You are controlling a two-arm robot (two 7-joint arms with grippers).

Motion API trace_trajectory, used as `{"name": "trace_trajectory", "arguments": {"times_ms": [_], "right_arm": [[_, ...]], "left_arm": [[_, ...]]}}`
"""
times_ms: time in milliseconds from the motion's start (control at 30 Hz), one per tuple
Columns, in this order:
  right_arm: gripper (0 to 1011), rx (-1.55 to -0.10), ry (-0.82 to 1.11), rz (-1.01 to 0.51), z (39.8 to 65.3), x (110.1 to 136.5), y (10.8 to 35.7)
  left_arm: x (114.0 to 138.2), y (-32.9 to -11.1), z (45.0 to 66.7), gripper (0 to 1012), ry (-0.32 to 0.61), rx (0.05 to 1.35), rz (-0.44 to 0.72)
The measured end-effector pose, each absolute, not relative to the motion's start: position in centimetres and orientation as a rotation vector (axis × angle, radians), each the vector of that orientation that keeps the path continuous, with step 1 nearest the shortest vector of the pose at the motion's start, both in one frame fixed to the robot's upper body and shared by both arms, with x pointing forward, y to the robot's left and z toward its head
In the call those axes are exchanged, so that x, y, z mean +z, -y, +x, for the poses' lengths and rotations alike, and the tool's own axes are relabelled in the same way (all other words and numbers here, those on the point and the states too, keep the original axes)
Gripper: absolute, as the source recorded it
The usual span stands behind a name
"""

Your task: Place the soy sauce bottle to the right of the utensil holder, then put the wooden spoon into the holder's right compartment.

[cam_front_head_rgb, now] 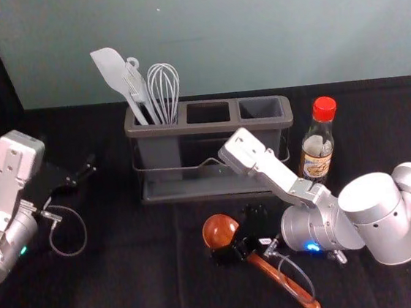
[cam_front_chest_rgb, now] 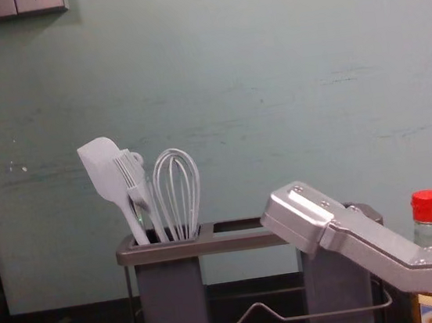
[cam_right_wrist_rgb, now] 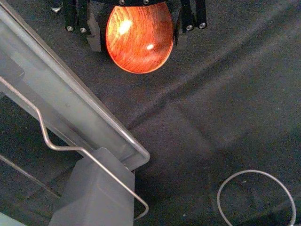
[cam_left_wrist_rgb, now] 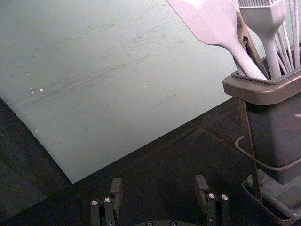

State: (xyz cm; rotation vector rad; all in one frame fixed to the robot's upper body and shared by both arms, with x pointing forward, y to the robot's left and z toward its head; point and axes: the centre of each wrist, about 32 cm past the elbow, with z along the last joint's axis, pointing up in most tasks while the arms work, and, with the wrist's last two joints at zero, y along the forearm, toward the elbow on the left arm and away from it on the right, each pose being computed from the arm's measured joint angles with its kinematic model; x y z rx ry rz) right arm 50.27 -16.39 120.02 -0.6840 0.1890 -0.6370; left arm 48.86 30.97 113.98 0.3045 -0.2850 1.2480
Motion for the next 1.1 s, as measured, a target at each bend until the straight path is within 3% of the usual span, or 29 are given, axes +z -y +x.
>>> {"name": "trace_trajectory", "arguments": {"times_ms": [500, 800, 1100], "right_arm": [[1002, -0.638, -0.187, -0.682, 50.25, 120.08, 16.38], [839, -0.638, -0.191, -0.681, 50.27, 120.09, 16.42], [838, -0.638, -0.192, -0.681, 50.27, 120.09, 16.43]], "left_arm": [[113.98, -30.97, 48.86, 1005, 0.285, 1.248, 0.304], [113.98, -30.97, 48.86, 1005, 0.285, 1.248, 0.304], [113.98, -30.97, 48.86, 1005, 0.285, 1.248, 0.304]]}}
